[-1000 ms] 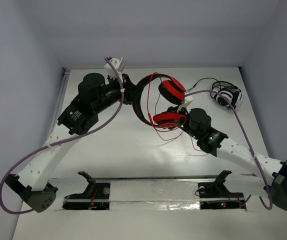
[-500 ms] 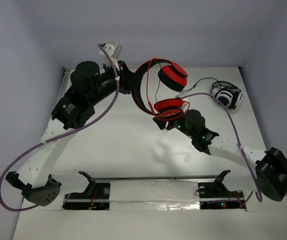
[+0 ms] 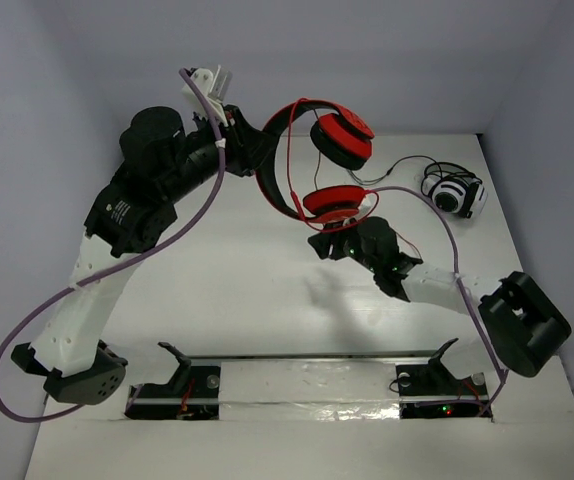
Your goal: Wrap the headphones
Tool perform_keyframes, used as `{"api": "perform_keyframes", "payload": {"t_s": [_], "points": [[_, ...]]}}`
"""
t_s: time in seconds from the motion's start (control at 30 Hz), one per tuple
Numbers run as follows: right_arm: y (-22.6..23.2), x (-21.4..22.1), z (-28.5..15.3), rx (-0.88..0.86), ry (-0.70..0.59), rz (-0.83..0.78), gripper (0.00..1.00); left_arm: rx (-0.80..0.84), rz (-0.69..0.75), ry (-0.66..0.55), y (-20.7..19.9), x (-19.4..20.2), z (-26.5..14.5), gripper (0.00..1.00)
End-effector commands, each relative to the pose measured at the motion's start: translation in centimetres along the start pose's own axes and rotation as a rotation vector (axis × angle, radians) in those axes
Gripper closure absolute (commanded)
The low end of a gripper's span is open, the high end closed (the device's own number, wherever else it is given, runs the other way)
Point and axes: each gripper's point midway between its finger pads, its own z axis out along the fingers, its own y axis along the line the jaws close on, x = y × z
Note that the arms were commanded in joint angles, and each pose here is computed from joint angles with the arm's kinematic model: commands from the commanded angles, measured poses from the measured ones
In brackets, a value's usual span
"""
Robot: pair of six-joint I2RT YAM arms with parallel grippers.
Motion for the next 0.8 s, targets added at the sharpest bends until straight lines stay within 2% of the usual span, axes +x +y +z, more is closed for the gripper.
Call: {"api": "perform_keyframes", "payload": {"t_s": [0.0,0.23,0.37,0.63,0.73,0.77], "points": [[0.1,-2.1,0.9,-0.003,-0.07,-0.021,0.44,0.063,0.005,-0.154,-2.3,-5.3,-2.1,1.0],[-0.9,-1.2,1.5,0.025,-0.052,-0.013,0.46,0.053,0.024,-0.162,-2.5,-6.5,-2.4,1.0],[-0.8,-0.5,2.0,0.014,-0.028,-0.005,0.51,0.046,0.032,-0.172,-2.5,-7.0,-2.6,1.0],[-1.0,1.0,3.4,-0.005,0.022,0.022,0.51,0.04,0.044,-0.203,-2.8,-8.4,-3.4,1.0],[-0.7,1.1,3.5,-0.018,0.024,0.034,0.58,0.025,0.049,-0.213,-2.6,-8.7,-3.4,1.0],[-0.6,1.3,3.5,-0.027,0.034,0.041,0.69,0.022,0.049,-0.213,-2.5,-8.7,-3.3,1.0]]}}
